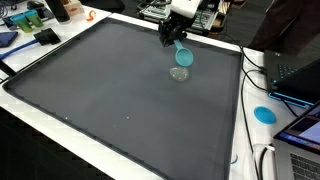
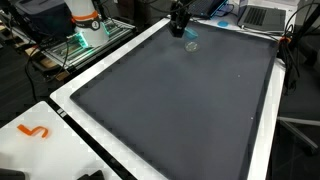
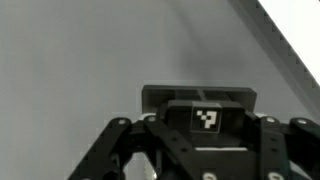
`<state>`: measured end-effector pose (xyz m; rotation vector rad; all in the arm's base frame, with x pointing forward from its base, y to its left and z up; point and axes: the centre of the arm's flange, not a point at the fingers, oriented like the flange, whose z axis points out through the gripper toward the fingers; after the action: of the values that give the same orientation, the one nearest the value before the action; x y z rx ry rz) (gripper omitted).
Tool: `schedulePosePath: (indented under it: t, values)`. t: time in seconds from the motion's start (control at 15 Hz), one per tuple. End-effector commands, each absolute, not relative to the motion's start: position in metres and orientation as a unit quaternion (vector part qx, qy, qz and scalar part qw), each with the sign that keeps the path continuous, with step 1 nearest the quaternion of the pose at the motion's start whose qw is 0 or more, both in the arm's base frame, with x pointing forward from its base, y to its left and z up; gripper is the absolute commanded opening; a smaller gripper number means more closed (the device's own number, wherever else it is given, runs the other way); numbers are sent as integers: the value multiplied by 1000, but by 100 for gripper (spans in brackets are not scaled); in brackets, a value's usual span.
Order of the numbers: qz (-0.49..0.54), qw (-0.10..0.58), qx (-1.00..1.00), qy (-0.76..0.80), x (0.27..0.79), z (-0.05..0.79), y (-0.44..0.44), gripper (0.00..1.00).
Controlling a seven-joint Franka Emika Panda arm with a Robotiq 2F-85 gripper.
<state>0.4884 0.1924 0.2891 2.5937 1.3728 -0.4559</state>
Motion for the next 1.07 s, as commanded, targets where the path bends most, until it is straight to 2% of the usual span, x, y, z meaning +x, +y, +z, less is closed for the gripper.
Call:
schedulePosePath:
  t: [0.0,0.33,1.0]
  values:
    - [-144,88,856,489,497,265,193,31]
    - [-118,87,856,496,501,252,185,31]
    - [-162,71,849,497,510,220,172,31]
